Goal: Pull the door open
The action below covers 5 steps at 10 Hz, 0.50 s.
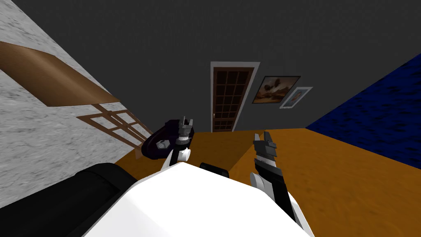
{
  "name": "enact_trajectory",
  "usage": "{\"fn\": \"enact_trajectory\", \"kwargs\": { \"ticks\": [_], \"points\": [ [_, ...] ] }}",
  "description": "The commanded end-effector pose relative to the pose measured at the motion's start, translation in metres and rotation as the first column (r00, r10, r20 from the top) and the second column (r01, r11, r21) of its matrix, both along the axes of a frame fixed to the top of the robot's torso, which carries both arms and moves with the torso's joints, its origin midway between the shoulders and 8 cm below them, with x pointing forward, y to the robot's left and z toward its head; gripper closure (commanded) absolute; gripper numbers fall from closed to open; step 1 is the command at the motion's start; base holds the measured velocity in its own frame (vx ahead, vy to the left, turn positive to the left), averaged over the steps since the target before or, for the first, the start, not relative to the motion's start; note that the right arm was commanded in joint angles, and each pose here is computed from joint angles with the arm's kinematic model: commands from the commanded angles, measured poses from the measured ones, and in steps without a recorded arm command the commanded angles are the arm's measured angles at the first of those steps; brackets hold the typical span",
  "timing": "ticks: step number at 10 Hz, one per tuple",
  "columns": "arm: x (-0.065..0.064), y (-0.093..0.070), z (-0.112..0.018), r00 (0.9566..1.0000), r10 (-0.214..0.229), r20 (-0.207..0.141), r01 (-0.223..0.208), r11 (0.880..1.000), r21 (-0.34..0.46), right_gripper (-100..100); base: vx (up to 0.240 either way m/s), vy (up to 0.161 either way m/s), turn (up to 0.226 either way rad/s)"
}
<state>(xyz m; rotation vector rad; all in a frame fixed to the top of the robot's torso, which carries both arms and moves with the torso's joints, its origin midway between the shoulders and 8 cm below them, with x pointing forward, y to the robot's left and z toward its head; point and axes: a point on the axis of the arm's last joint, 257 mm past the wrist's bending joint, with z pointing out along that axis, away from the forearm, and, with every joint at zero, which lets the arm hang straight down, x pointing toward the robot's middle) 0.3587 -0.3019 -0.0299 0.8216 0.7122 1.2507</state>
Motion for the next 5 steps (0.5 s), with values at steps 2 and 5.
{"fn": "enact_trajectory", "kwargs": {
  "ticks": [2,5],
  "points": [
    [0.003,0.002,-0.01,0.9998,-0.009,-0.019,0.008,0.999,-0.032,-100,0.134,0.036,0.047],
    [0.008,0.005,-0.025,0.9986,-0.025,-0.047,0.021,0.997,-0.081,-100,0.179,0.065,0.05]
  ]
}}
